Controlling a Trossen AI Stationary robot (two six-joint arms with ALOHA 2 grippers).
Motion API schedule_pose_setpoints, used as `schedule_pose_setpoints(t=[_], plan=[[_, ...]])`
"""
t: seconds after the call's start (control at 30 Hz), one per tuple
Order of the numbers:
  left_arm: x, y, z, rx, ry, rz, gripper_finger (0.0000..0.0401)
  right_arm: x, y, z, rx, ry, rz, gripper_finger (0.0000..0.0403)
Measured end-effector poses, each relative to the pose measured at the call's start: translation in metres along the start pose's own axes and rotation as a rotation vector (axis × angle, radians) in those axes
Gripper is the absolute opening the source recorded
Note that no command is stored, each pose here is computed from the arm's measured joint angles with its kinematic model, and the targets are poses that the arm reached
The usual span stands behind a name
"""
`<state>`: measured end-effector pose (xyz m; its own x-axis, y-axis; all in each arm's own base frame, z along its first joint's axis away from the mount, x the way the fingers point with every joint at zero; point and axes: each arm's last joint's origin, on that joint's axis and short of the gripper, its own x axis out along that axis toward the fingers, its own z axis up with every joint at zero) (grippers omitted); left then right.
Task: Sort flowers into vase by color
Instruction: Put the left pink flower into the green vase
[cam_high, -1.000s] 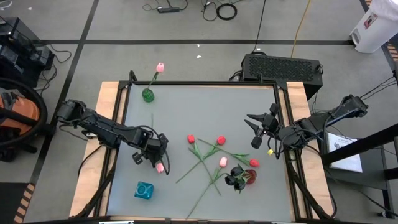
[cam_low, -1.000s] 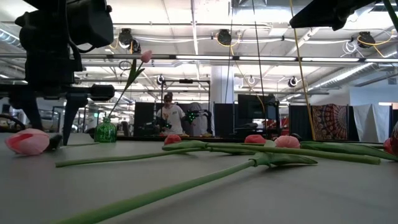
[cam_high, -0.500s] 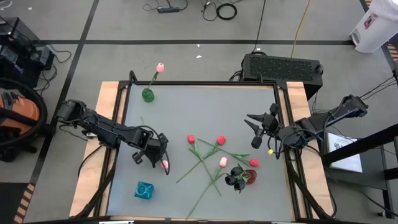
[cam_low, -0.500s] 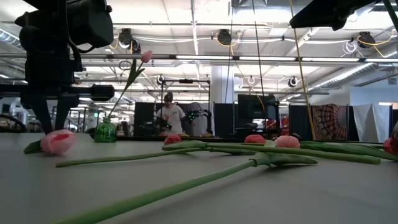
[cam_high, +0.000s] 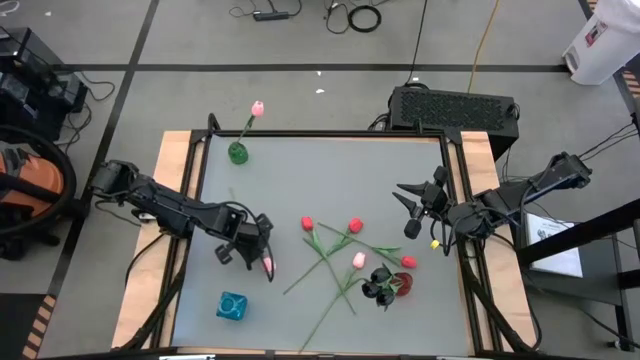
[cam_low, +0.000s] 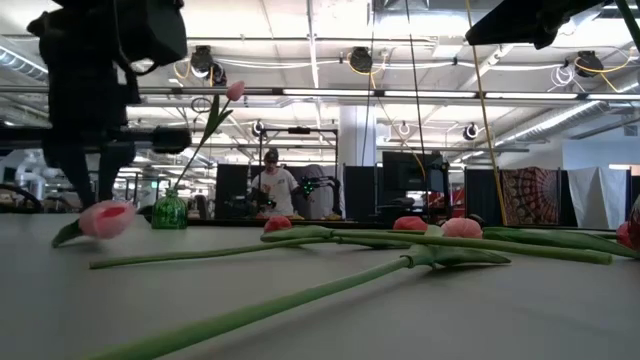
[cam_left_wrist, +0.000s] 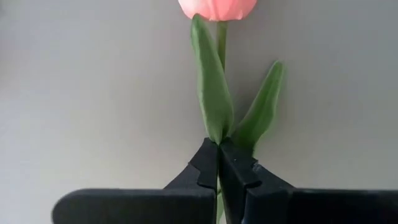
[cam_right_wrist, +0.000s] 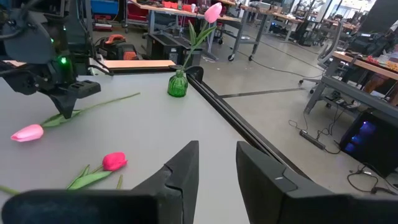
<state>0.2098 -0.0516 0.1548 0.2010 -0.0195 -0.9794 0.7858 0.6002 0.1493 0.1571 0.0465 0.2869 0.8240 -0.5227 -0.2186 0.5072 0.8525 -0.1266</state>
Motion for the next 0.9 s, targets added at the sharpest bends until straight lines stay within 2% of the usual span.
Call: schedule_pose_setpoints(t=[0.2,0.9], plan=[[-0.012,0.008,0.012,0.004,-0.006,0.087,0.0002,0.000,0.000,0.000,0.000,0.000,0.000,0.0098],[-0.064,0.044,0.043,-0.398,-0.093,0.417,0.0002,0.000,0.000,0.000,0.000,0.000,0.000,0.0098]])
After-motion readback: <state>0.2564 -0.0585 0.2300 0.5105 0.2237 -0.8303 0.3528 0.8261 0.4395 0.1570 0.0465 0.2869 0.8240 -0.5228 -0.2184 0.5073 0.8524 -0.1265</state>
